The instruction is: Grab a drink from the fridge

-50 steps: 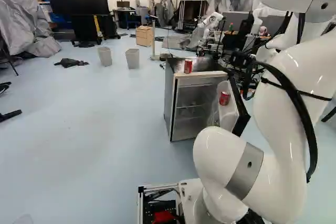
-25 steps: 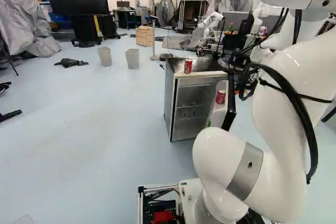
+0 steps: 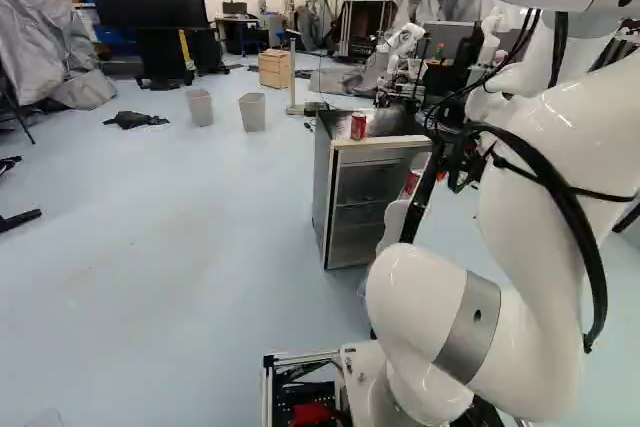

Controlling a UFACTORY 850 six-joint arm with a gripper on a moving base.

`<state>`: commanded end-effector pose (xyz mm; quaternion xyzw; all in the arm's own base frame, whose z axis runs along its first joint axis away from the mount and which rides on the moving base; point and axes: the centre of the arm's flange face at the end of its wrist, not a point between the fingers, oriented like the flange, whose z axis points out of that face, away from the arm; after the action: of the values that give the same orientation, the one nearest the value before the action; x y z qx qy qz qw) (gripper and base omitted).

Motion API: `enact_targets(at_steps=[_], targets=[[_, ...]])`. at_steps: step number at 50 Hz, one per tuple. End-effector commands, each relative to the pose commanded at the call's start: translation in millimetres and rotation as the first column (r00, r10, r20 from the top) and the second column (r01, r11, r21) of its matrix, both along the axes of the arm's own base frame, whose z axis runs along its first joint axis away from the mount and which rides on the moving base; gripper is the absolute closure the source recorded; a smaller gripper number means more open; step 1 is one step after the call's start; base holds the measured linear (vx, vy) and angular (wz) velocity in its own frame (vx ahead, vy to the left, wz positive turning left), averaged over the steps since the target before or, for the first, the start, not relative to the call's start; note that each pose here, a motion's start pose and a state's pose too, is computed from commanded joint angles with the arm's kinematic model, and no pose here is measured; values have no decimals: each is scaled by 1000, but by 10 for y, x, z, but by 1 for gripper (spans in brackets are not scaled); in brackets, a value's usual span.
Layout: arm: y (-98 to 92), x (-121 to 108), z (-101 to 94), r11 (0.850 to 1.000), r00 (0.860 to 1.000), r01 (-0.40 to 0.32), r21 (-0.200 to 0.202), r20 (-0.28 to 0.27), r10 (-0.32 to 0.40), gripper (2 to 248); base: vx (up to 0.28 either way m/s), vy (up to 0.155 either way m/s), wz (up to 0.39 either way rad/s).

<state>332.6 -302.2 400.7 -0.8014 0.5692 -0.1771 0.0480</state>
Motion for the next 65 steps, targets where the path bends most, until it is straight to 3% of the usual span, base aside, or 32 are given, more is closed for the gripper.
enact_targets(at_steps=[34, 65], targets=[[448, 86, -3, 996, 996, -90, 5, -5, 90, 3, 0, 0, 0], [868, 338, -4, 979, 979, -203, 5, -5, 203, 3, 0, 0, 0]])
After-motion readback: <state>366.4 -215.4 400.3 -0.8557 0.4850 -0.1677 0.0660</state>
